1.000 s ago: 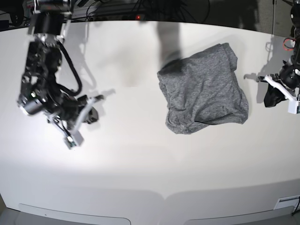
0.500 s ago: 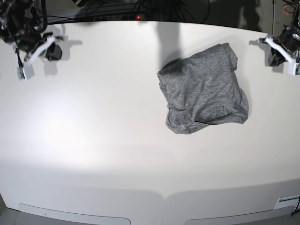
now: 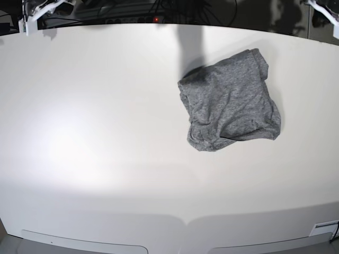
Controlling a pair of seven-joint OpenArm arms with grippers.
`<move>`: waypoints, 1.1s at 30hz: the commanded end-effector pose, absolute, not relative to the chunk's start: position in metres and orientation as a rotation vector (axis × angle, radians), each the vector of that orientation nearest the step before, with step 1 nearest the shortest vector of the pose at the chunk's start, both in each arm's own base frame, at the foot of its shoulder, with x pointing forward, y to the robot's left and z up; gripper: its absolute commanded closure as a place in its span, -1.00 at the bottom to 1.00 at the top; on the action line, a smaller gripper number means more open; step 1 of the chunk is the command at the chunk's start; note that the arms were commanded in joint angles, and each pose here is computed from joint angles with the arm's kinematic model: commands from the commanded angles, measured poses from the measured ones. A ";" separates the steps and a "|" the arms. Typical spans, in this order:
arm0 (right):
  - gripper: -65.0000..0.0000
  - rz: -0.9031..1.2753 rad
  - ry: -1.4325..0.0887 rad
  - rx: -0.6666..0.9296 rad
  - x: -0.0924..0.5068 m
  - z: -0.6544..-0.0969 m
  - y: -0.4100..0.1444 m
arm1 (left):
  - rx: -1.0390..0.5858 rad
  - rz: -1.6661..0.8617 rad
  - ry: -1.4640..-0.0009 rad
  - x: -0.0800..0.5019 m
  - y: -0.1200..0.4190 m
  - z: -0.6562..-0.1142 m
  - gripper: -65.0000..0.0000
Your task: Fold the T-shirt properly
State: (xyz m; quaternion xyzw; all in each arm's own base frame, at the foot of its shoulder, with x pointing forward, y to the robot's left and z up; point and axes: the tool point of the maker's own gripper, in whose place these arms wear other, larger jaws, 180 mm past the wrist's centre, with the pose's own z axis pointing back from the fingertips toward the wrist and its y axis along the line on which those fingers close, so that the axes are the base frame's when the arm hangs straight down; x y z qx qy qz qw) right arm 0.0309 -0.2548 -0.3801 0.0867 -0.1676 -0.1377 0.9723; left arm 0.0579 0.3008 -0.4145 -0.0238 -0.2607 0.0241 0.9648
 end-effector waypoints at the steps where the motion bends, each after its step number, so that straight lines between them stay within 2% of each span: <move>1: 1.00 -0.270 -0.337 0.156 0.028 -0.378 -0.257 | -0.050 0.041 -0.543 0.058 0.302 -0.410 1.00; 4: 1.00 -0.300 -0.277 0.149 0.012 -0.390 -0.259 | -0.087 0.046 -0.513 0.045 0.298 -0.419 1.00; 11: 1.00 -0.429 -0.148 0.252 -0.027 -0.432 -0.250 | -0.126 0.120 -0.435 0.003 0.309 -0.449 1.00; 14: 1.00 -0.456 -0.093 0.213 -0.047 -0.458 -0.260 | -0.116 0.159 -0.427 -0.016 0.318 -0.461 1.00; 18: 1.00 -0.420 -0.034 0.152 -0.071 -0.494 -0.270 | -0.056 0.165 -0.400 -0.029 0.338 -0.480 1.00; 23: 1.00 -0.360 0.051 0.200 -0.095 -0.531 -0.256 | -0.036 0.227 -0.355 -0.028 0.352 -0.510 1.00; 33: 1.00 -0.223 0.143 0.230 -0.094 -0.597 -0.222 | -0.173 0.264 -0.244 -0.024 0.315 -0.570 1.00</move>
